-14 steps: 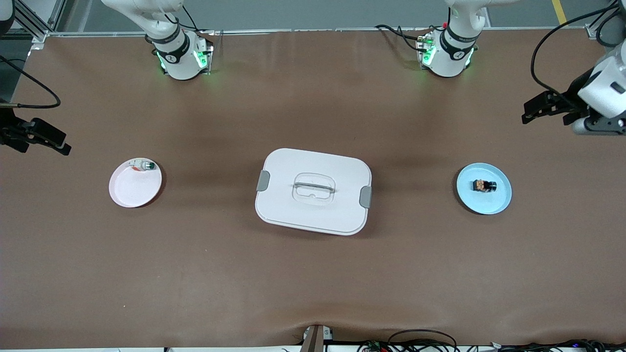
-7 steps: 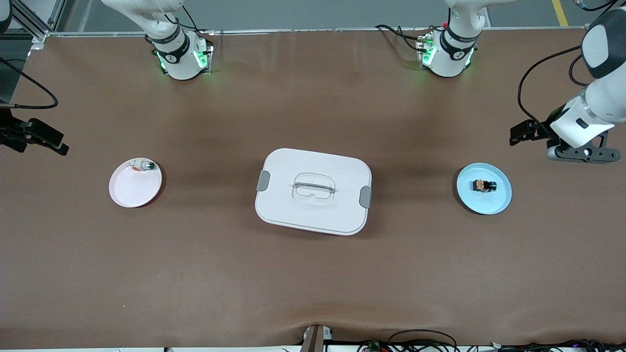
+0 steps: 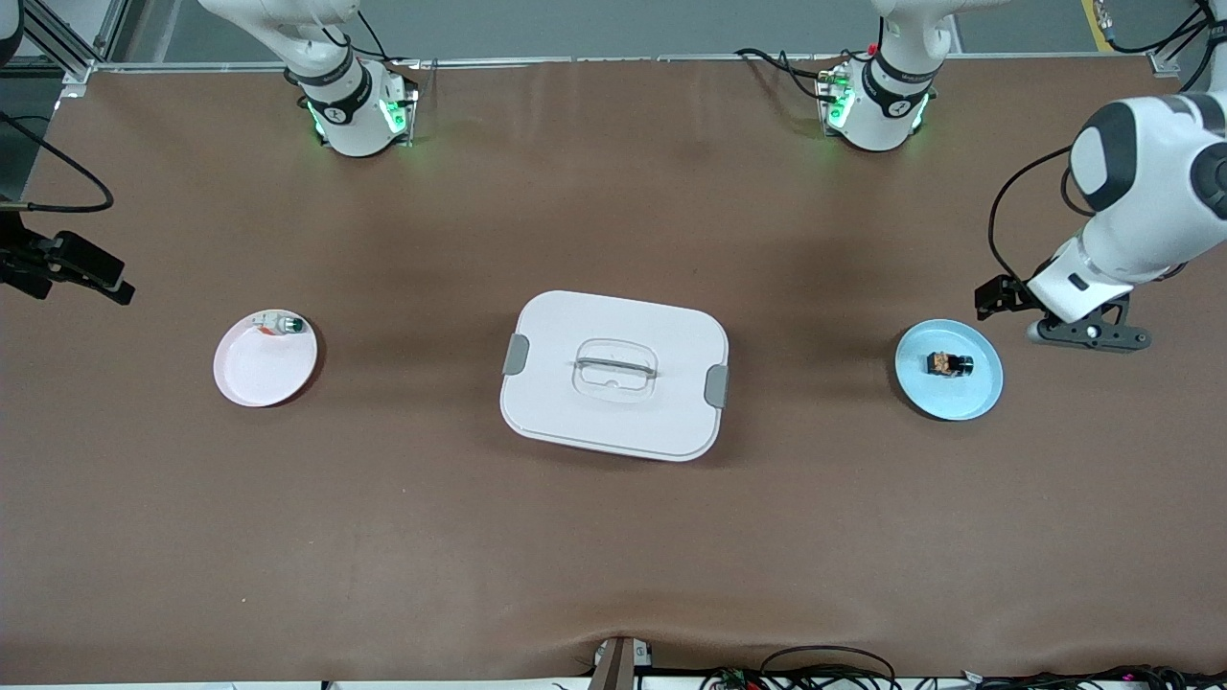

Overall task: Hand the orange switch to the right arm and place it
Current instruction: 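Lower the left gripper and close it on the orange switch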

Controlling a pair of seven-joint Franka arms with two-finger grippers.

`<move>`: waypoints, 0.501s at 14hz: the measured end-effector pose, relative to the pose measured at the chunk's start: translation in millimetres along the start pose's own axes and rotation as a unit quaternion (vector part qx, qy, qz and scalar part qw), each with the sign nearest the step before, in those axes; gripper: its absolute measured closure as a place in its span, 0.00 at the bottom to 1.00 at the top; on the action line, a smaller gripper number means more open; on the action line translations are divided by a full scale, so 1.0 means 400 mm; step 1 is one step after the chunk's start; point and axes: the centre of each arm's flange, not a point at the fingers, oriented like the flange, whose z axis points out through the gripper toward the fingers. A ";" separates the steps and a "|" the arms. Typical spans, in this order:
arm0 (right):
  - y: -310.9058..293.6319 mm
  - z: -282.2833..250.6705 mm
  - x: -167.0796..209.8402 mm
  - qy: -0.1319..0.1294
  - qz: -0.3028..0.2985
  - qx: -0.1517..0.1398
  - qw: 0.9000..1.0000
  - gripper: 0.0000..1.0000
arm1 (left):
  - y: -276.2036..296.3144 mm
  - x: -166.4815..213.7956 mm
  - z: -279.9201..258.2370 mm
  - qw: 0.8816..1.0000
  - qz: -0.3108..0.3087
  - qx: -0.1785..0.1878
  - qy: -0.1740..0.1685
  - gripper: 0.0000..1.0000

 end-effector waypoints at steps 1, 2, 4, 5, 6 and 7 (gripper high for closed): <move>0.000 0.000 0.000 0.000 0.000 0.000 1.000 0.00 | -0.001 0.010 0.028 1.000 0.003 0.001 0.001 0.00; -0.001 0.002 0.001 0.000 0.000 0.000 1.000 0.00 | 0.000 0.018 0.054 1.000 0.004 0.000 0.002 0.00; -0.004 0.002 0.004 0.001 -0.001 0.000 1.000 0.00 | 0.001 0.030 0.107 1.000 0.005 -0.003 -0.002 0.00; -0.004 -0.001 0.005 0.002 -0.002 0.000 1.000 0.00 | 0.001 0.036 0.130 1.000 0.006 -0.005 -0.003 0.00; -0.006 -0.004 0.004 0.002 -0.002 0.000 1.000 0.00 | -0.001 0.039 0.153 1.000 0.005 -0.006 -0.004 0.00; -0.008 -0.005 0.002 -0.001 -0.003 0.000 1.000 0.00 | -0.007 0.038 0.177 1.000 0.003 -0.009 -0.010 0.00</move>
